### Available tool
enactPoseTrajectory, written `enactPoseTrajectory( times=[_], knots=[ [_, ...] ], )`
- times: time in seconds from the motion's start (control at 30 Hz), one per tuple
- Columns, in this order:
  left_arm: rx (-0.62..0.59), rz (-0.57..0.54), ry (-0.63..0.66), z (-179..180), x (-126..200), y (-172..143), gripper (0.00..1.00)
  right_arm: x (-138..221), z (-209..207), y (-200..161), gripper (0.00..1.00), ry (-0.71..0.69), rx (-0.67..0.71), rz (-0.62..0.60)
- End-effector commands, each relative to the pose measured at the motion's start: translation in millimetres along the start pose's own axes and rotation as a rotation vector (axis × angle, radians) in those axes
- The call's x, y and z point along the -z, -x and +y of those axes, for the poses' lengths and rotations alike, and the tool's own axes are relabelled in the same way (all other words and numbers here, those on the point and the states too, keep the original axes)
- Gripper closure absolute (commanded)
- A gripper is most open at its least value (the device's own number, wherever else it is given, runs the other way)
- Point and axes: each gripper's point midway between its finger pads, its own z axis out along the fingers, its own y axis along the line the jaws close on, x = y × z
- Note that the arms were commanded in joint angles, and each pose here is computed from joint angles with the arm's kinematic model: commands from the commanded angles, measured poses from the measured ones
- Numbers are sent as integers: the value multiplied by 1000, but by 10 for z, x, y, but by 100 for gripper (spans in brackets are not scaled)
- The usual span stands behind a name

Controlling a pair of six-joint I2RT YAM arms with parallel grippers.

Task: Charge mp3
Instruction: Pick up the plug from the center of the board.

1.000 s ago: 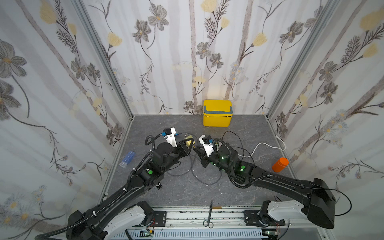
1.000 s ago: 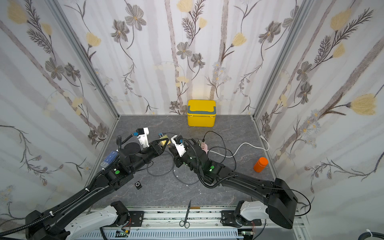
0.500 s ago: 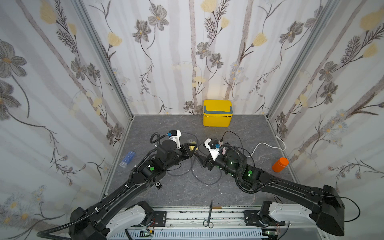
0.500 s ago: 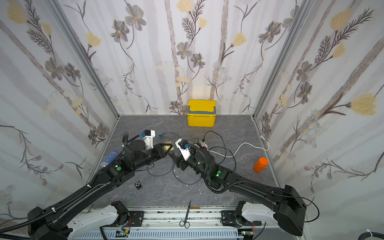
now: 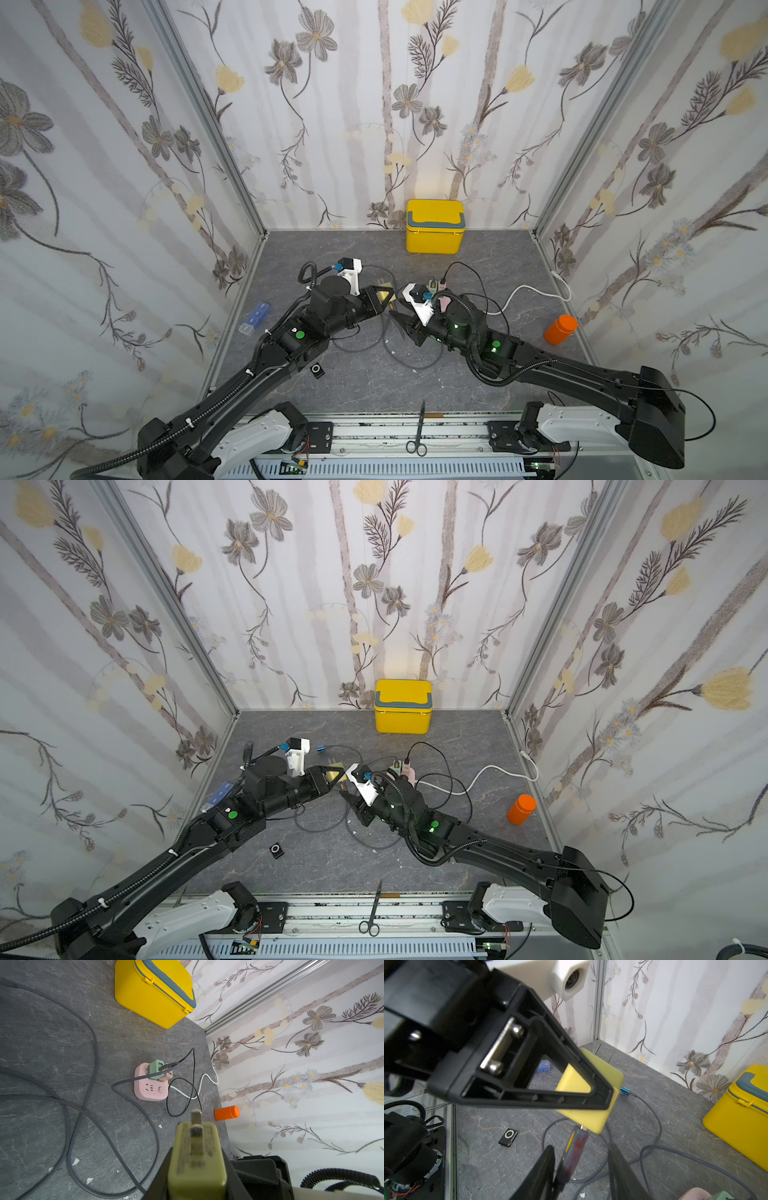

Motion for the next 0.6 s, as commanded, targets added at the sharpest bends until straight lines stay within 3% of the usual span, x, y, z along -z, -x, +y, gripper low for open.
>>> enactPoseTrajectory(
  times=[0.0,0.13,0.33,0.47,0.57],
  knots=[
    [11,-4,-36,-63,-1,1,85,-73,-51,84,64,-32,-9,-17],
    [19,0,-49,-59,-34,-36,85,-134,-115,42,84,-71,-37,-3],
    [2,11,-70,-103,-7,-63,76,-103,-170,72,95,-98,-50,-14],
    [-25,41,-95,-179,57,-102,54,-83,-139,80,96,-79,-32,-22],
    [-100,75,-45,-167,163,-85,41,-43,-94,68,97,-53,15,-22]
  ],
)
